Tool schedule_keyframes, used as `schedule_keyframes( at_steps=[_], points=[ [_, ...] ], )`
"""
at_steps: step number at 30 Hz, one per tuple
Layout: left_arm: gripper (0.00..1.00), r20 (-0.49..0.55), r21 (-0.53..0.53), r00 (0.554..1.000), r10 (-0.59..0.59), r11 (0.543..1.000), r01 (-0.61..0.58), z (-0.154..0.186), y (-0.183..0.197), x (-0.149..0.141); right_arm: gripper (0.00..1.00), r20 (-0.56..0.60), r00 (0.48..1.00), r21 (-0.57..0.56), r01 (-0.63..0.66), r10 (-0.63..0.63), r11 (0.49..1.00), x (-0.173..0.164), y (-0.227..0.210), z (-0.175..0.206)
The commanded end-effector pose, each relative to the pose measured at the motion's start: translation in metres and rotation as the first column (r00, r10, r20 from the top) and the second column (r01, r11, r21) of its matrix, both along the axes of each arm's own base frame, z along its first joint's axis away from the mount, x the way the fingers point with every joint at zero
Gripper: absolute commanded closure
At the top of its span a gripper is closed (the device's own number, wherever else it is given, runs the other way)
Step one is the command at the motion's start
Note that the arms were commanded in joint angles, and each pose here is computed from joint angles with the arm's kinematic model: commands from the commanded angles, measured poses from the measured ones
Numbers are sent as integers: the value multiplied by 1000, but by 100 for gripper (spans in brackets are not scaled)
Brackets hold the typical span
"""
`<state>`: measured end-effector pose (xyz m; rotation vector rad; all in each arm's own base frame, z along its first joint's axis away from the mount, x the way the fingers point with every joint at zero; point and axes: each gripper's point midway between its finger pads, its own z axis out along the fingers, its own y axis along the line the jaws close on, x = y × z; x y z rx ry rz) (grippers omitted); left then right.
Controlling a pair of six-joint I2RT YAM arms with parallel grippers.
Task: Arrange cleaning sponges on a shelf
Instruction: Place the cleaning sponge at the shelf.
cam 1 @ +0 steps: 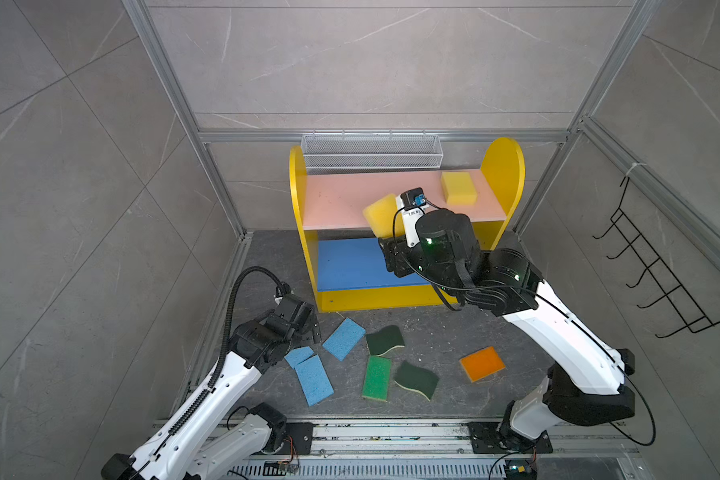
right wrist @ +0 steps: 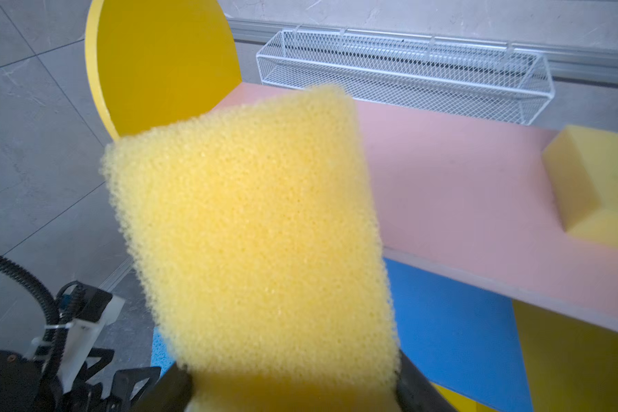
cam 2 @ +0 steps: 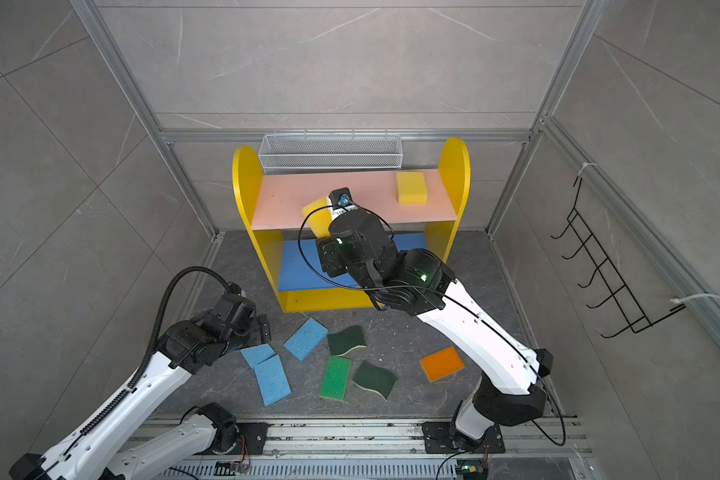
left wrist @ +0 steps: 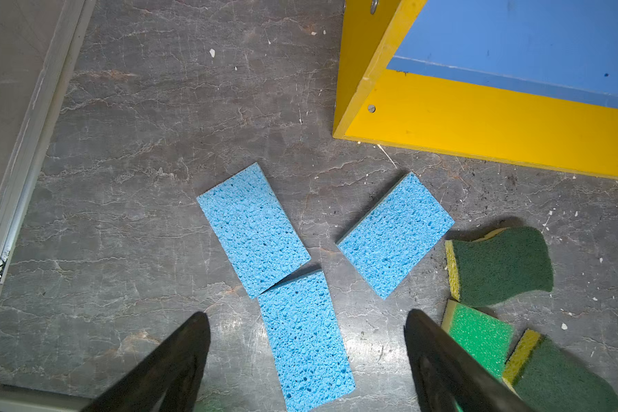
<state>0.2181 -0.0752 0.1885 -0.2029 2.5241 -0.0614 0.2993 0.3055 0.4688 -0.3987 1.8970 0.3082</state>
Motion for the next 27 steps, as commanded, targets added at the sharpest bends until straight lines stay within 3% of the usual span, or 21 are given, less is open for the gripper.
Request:
schedule_keyframes(
  at_steps=[1, 17, 27],
  points=[
    [12, 66, 10, 998, -20, 1000, 20, 19, -4, 13, 32, 56, 997, 16, 53, -54, 998, 21, -10, 21],
    [11, 117, 39, 993, -23, 999, 19, 25, -1, 21, 32, -77, 983, 171, 179, -168, 969, 91, -20, 3],
    [11, 119, 57, 992, -32, 998, 25, 19, -2, 24, 32, -68, 970, 155, 241, -233, 958, 117, -21, -5]
  ],
)
